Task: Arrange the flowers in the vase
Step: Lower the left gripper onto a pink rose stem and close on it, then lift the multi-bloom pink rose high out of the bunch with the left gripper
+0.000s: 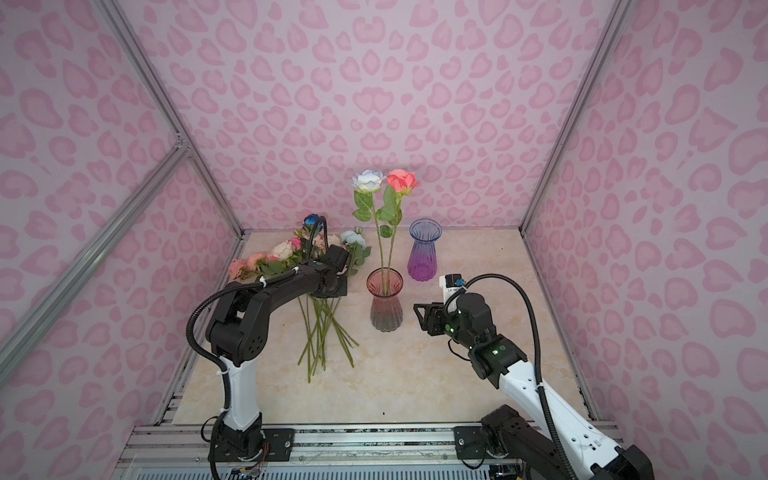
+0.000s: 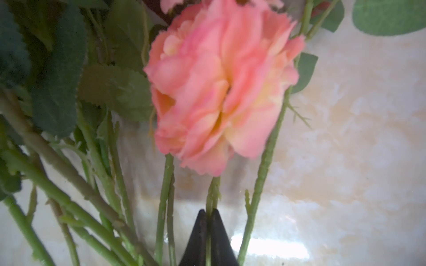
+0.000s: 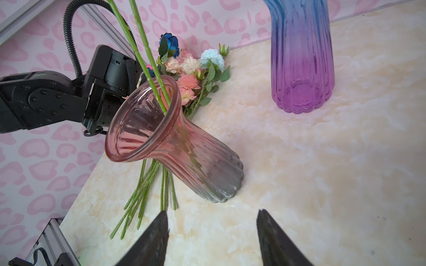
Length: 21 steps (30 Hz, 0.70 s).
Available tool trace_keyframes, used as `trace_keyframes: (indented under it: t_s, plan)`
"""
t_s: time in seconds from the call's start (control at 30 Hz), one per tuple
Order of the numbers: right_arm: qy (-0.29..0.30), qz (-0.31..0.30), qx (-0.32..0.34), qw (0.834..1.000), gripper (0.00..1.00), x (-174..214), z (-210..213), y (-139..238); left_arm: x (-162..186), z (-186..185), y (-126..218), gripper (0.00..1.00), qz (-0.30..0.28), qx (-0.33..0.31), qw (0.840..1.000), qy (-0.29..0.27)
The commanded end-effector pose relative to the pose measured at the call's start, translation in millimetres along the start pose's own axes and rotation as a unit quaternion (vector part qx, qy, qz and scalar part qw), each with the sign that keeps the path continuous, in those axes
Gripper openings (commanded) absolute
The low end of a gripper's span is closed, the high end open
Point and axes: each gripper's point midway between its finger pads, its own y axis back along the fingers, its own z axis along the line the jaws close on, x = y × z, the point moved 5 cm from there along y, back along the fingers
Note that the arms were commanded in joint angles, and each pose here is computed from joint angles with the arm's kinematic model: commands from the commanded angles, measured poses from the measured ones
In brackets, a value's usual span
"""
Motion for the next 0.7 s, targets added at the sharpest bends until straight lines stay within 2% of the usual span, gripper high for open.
trace_keyframes:
  t_s: [0.0, 0.2, 0.37, 0.4, 0.67]
  plan:
    - [0.005, -0.008, -0.009, 1.0, 0.63, -4.7, 3.2, -0.9, 4.0, 2.1, -3.8, 0.16, 0.014, -0.009, 1.0, -0.011]
    - [0.005, -0.012, -0.006, 1.0, 0.63, -7.2, 3.2, -0.7, 3.9, -0.9, -11.3, 0.18, 0.018, -0.008, 1.0, -0.018]
    - [0.005, -0.014, -0.005, 1.0, 0.63, -7.3, 3.1, 1.7, -2.6, -3.7, -1.7, 0.06, 0.005, 0.006, 1.0, -0.016]
    - [0.005, -0.014, -0.004, 1.0, 0.63, -7.0, 2.8, 2.0, -6.2, -5.1, 4.5, 0.03, -0.002, 0.015, 1.0, -0.017]
    - [0.003, -0.019, -0.012, 1.0, 0.63, -9.7, 5.6, 3.7, -35.3, -6.4, 86.0, 0.03, -0.075, 0.095, 0.993, 0.002]
